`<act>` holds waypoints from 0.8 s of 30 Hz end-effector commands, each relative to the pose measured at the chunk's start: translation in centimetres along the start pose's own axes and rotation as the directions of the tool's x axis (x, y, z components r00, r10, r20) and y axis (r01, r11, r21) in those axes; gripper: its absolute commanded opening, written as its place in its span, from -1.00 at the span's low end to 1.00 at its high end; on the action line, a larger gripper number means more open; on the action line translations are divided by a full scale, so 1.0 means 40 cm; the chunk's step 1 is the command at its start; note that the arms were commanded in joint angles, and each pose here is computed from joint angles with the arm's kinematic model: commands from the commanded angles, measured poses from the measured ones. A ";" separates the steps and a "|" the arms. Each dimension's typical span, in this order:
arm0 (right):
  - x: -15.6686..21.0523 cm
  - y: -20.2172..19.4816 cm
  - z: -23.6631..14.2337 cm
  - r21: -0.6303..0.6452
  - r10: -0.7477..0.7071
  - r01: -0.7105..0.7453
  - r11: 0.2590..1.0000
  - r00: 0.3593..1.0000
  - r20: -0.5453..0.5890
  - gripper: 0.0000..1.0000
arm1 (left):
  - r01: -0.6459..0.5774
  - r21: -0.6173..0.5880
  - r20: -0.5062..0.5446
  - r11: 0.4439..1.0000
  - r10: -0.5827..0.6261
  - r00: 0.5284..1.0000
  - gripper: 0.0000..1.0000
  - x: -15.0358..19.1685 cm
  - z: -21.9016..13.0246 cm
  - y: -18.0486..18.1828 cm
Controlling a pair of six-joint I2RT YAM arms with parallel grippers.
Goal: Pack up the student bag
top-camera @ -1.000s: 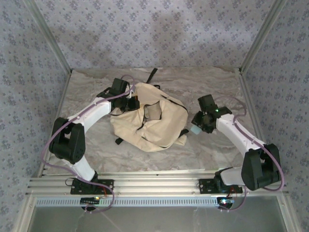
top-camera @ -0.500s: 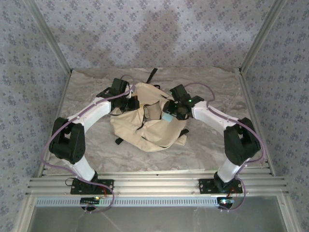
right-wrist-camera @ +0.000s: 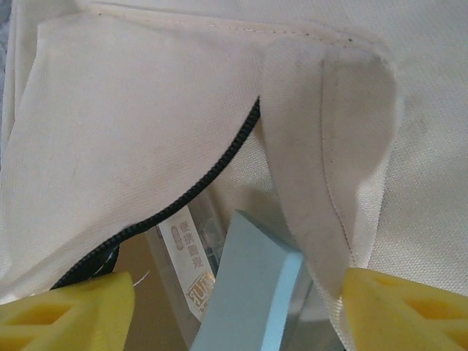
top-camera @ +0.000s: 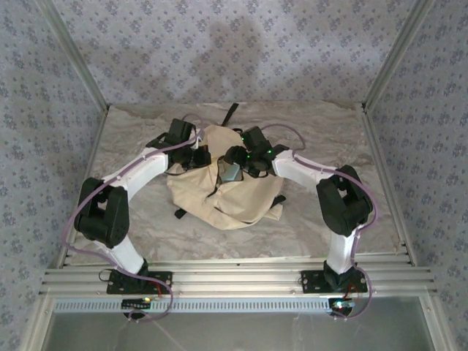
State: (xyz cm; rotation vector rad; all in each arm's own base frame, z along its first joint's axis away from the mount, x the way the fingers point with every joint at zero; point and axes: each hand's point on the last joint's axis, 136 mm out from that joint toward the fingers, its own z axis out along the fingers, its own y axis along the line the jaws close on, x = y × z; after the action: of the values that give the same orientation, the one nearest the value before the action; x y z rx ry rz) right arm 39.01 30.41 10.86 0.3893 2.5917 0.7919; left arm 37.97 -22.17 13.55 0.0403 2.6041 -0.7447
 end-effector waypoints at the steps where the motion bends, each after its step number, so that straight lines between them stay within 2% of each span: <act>1: -0.006 0.006 -0.060 0.007 -0.075 0.075 0.997 0.997 0.010 0.56 | -0.026 0.039 0.085 0.999 0.022 0.996 -1.00 -0.048 -0.051 -0.035; 4: 0.010 -0.018 -0.076 0.005 -0.077 0.077 0.997 0.997 -0.002 0.41 | -0.029 0.042 0.088 0.999 0.025 0.996 -1.00 -0.052 -0.055 -0.040; 9: 0.035 -0.011 -0.073 -0.023 -0.070 0.069 0.997 0.997 -0.019 -0.04 | -0.030 0.043 0.092 0.999 0.026 0.995 -1.00 -0.054 -0.059 -0.041; 13: 0.042 -0.007 -0.038 -0.023 -0.064 0.063 0.998 0.997 -0.046 -0.22 | -0.027 0.047 0.090 0.999 0.023 0.996 -1.00 -0.053 -0.060 -0.043; 18: 0.063 -0.011 -0.005 0.015 -0.064 0.066 0.998 0.993 -0.102 -0.25 | -0.022 0.051 0.093 0.998 0.017 0.996 -1.00 -0.053 -0.064 -0.046; 24: 0.088 -0.043 -0.003 0.067 -0.062 0.070 0.995 0.991 -0.117 -0.10 | -0.019 0.059 0.094 0.998 0.013 0.995 -1.00 -0.054 -0.061 -0.048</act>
State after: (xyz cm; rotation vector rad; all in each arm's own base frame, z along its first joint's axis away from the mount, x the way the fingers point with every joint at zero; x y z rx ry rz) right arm 36.16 30.54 9.20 0.2795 2.6991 0.7594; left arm 37.93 -22.16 14.00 0.0374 2.5937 -0.7503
